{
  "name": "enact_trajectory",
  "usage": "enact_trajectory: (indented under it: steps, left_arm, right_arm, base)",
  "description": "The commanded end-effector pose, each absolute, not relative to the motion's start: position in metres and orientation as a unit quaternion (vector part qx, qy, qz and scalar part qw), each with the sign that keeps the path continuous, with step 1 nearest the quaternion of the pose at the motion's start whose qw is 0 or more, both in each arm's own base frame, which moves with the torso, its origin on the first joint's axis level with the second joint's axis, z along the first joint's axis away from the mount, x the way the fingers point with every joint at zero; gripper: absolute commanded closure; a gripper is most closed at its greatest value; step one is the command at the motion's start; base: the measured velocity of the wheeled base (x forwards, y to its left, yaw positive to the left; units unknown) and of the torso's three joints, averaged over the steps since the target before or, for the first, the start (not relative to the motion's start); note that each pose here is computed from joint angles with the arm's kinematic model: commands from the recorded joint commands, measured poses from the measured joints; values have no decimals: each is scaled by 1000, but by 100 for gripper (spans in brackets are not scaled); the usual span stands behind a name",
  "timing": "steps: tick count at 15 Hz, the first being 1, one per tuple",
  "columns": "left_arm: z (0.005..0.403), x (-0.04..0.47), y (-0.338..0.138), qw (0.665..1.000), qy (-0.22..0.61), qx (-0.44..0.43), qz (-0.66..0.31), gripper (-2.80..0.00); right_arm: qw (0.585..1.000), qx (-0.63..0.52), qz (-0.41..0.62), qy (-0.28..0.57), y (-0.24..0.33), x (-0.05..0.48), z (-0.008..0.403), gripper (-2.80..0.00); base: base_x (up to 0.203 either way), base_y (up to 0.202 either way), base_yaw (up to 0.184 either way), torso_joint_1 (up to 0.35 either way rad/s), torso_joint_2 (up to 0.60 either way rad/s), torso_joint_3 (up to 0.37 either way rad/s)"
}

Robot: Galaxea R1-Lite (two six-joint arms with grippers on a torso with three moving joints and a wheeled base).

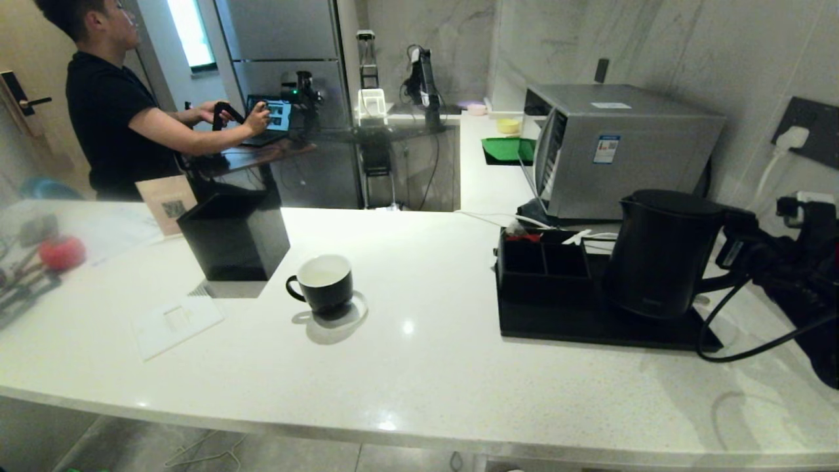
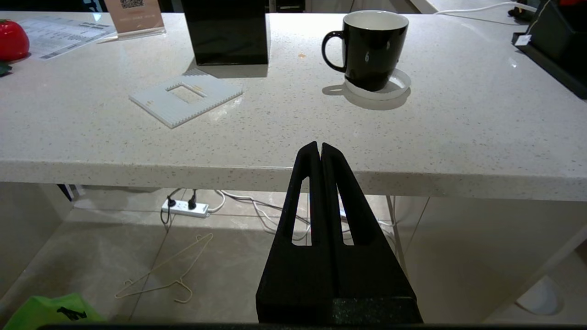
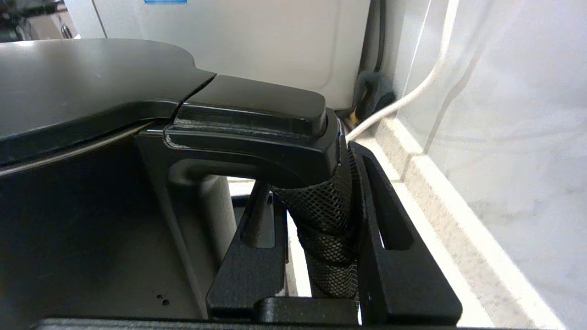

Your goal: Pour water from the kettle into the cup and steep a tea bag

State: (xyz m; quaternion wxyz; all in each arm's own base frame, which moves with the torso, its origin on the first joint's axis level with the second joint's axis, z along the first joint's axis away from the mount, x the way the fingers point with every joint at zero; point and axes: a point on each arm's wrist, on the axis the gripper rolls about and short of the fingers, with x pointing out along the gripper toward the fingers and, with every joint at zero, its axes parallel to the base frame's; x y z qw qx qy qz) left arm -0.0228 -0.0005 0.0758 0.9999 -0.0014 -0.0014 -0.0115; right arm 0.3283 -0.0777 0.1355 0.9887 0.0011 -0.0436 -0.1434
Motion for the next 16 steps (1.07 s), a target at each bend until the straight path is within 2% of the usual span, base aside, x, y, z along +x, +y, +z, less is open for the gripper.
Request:
enact_trajectory:
  steps: [1, 16]
  left_arm:
    - [76, -23, -1, 1000, -2, -2, -12, 0]
    - [76, -23, -1, 1000, -2, -2, -12, 0]
  right_arm:
    - [989, 2, -144, -37, -78, 332, 127, 0]
    - [987, -1, -145, -64, -86, 364, 109, 0]
  base:
    - [0, 0, 0, 0, 0, 0]
    - [0, 0, 0, 0, 0, 0]
